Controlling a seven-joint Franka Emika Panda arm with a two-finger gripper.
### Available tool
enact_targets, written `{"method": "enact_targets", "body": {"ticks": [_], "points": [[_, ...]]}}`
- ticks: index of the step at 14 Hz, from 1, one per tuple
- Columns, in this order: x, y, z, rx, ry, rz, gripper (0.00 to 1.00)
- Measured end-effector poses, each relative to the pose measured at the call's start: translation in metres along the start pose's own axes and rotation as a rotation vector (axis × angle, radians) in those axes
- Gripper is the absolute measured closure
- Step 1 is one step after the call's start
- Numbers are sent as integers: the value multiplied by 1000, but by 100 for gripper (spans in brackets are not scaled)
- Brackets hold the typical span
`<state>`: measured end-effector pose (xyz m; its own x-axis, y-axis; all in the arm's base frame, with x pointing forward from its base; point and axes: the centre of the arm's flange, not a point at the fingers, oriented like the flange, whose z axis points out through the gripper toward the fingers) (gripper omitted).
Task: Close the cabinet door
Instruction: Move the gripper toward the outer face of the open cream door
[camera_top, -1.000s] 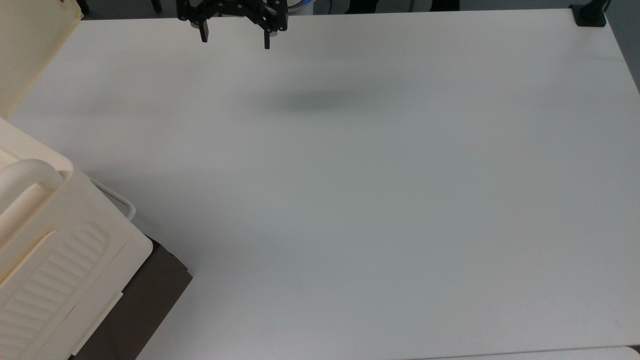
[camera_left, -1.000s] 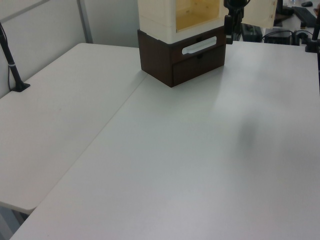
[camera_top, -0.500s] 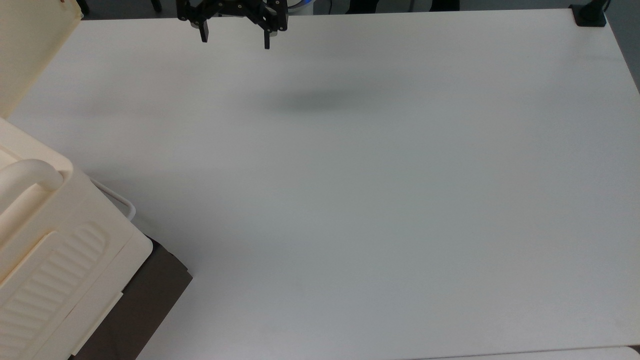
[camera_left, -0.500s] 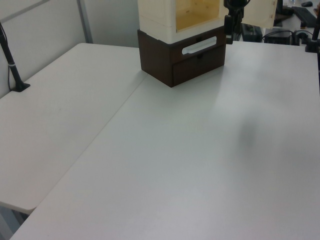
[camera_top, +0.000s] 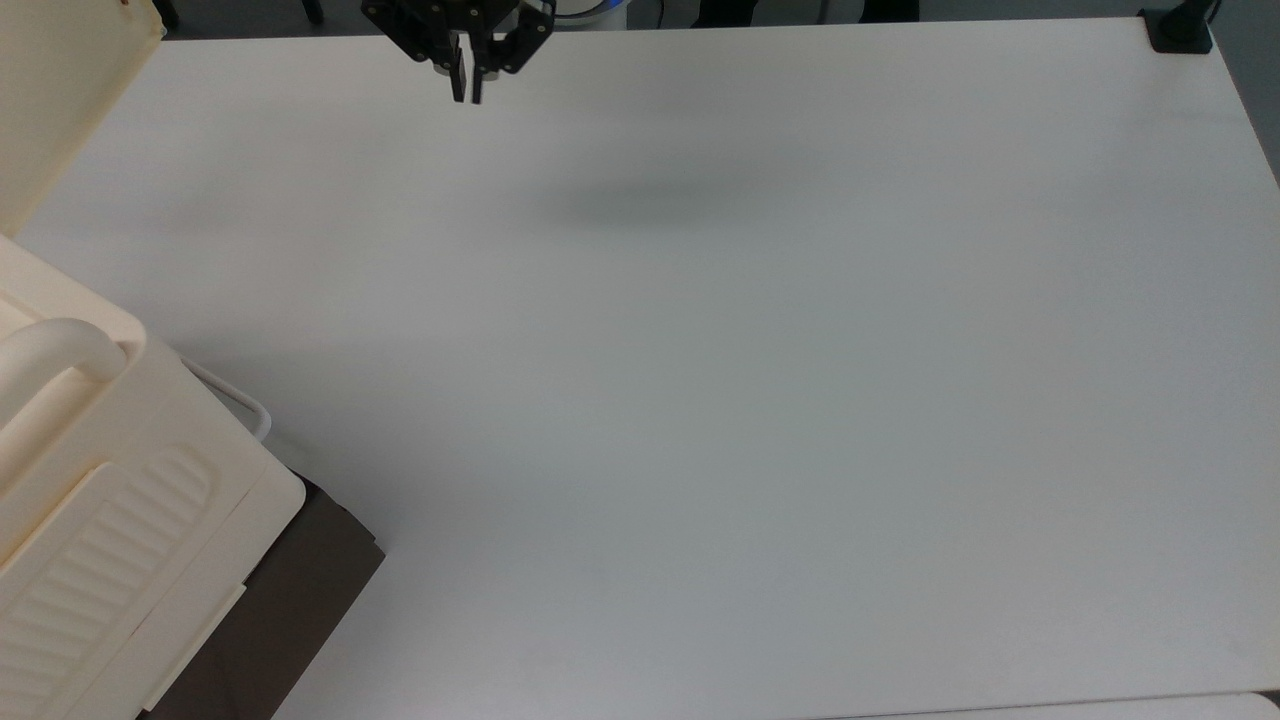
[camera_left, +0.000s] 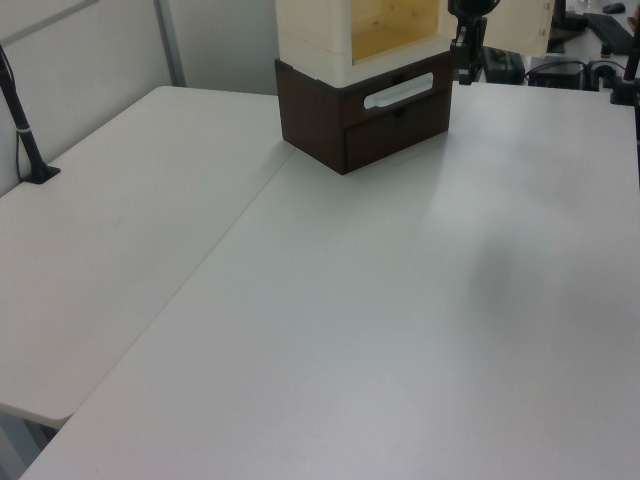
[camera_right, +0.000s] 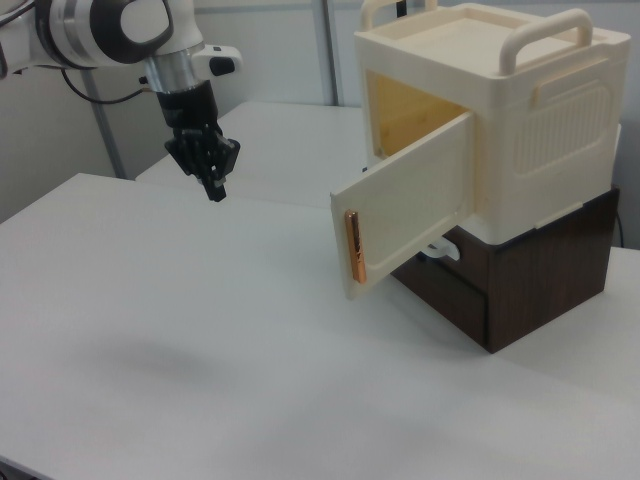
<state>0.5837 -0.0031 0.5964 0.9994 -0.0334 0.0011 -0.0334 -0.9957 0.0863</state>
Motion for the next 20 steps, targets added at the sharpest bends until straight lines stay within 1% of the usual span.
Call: {"method": "enact_targets", "body": {"ticks": [1, 5, 9, 13, 16, 17, 18, 20], "points": [[0, 5, -1, 0, 2, 8, 98], [-2, 45, -29, 1, 60, 78, 99], [-12, 92, -78, -4, 159, 160, 99], [-35, 144, -107, -14, 216, 255, 99], [-60, 200, -125, -32, 250, 353, 99], [-68, 222, -127, -27, 256, 376, 99], [-78, 246, -126, -7, 261, 394, 99], [-94, 281, -123, 3, 263, 403, 99]]}}
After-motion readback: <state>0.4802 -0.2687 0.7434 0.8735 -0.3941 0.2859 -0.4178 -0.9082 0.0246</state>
